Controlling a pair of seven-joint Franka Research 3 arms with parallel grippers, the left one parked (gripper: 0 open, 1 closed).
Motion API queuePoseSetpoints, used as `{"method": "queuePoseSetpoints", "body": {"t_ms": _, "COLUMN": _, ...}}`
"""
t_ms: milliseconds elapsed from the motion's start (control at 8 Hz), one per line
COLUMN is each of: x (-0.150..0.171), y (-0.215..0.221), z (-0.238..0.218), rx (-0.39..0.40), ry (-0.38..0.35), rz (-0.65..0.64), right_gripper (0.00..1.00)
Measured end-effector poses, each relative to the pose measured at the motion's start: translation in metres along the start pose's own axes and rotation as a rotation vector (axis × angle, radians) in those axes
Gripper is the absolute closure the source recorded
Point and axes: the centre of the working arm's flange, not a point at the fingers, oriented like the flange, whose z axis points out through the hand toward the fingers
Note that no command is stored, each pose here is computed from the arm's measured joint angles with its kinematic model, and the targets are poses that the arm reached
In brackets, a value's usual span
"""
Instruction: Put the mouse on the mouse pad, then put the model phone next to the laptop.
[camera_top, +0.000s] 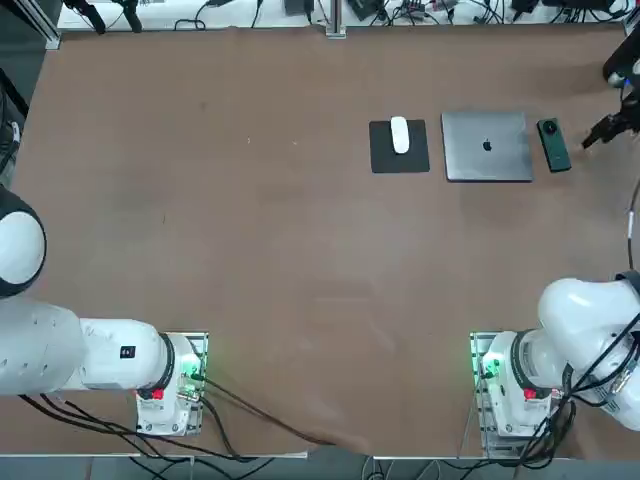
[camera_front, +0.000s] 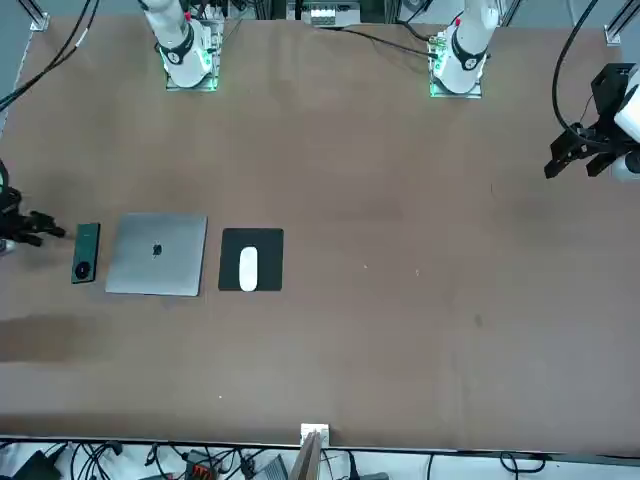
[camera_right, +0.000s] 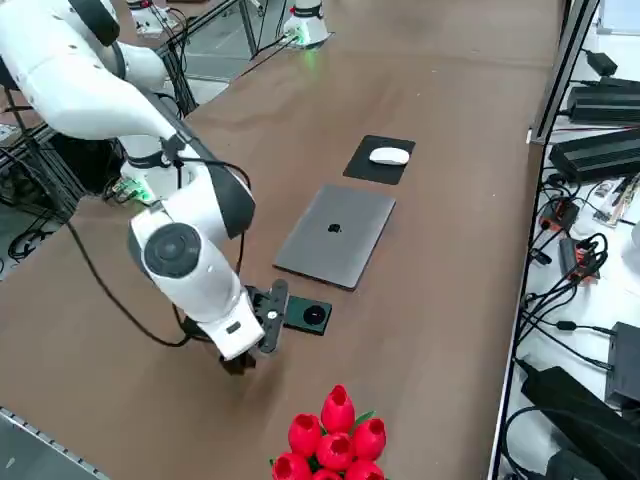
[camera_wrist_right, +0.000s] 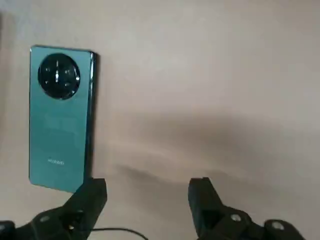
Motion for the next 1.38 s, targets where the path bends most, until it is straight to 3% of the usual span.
{"method": "queuePoseSetpoints", "body": {"t_ms": 250, "x": 0.025, "y": -0.032, "z": -0.048, "rx": 0.031, "ry": -0.042, "rz": 0.054, "right_gripper": 0.00}}
{"method": "queuePoseSetpoints", "body": {"t_ms": 625, "x": 0.094, "y": -0.149, "z": -0.102, "rx": 0.072, "ry": -0.109, "rz": 0.185, "right_gripper": 0.00}}
{"method": "queuePoseSetpoints", "body": {"t_ms": 875, "x": 0.123, "y": -0.225, "z": -0.135, "rx": 0.068, "ry": -0.141, "rz": 0.261, "right_gripper": 0.00}}
{"method": "queuePoseSetpoints", "body": {"t_ms": 1125, "x": 0.133, "y": -0.294, "z": -0.168, "rx": 0.041, "ry": -0.205, "rz": 0.270, "right_gripper": 0.00}}
{"method": "queuePoseSetpoints", "body": {"t_ms": 1375, "x": 0.142, "y": -0.347, "z": -0.207, "rx": -0.049, "ry": -0.238, "rz": 0.231, "right_gripper": 0.00}}
